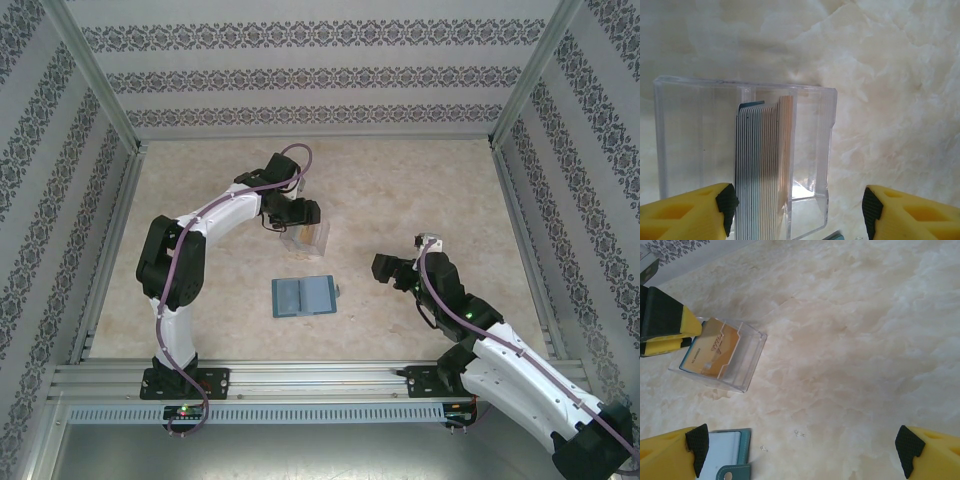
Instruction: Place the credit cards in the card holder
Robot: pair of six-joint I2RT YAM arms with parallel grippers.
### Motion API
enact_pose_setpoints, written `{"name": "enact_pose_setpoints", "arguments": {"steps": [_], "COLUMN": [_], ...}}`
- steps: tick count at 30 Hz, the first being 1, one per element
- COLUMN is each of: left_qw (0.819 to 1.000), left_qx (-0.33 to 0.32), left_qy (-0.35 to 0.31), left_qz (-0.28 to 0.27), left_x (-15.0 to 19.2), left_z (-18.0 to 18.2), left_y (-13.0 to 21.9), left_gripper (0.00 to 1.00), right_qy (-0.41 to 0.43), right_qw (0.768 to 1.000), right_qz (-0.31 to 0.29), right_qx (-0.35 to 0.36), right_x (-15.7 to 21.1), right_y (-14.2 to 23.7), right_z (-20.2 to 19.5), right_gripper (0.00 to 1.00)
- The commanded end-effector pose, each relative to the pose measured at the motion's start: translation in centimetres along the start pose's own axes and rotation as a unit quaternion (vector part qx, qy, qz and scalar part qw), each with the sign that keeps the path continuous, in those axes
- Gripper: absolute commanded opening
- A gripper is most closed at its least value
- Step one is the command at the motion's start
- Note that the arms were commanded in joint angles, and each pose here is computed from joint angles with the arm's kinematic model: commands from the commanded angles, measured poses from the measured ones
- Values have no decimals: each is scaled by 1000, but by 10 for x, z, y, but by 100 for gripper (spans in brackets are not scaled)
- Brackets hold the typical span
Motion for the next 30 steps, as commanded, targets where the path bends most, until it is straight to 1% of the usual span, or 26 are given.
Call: {"name": "enact_pose_setpoints", "arguments": {"steps": [1, 5, 8, 15, 19, 24, 28, 30], "left_qw": [1000, 1000, 999, 1000, 1000, 999, 999, 999], "left_qx": [-19, -15, -14, -22, -16, 16, 9, 5], "left_qy": [-3, -16, -21, -15, -13, -20, -20, -19], "left_qz": [0, -18, -20, 4, 6, 21, 42, 44], "left_x": [3, 1, 0, 4, 6, 9, 11, 13], "left_z": [-2, -5, -6, 0, 1, -6, -5, -4], "left_y": [9, 17, 17, 4, 0, -5, -9, -10], "left_gripper": [70, 72, 73, 73, 73, 69, 67, 67], "right_qy": [0, -2, -4, -7, -8, -15, -19, -21], "right_qw": [1000, 1000, 1000, 1000, 1000, 1000, 1000, 1000], "right_qz": [5, 4, 6, 12, 13, 14, 16, 16], "right_qx": [1, -3, 1, 1, -5, -4, -2, -5], "right_x": [0, -1, 0, 0, -1, 1, 1, 1], "right_y": [0, -1, -2, -4, -4, -4, -5, -5], "right_z": [-1, 0, -1, 1, 3, 2, 1, 2], "right_gripper": [98, 98, 98, 98, 98, 98, 98, 98]}}
Point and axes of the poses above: each hand's point on the last joint's axis, 136 mm out from that joint toward the fingers, its own y axis back along the fingers, its own z axis along the line the jaws close on, x = y × z, the point moved 8 cm from there along y, back along the fingers, and after that the axes turned 5 degrees about -y, right-handed, at the moved point
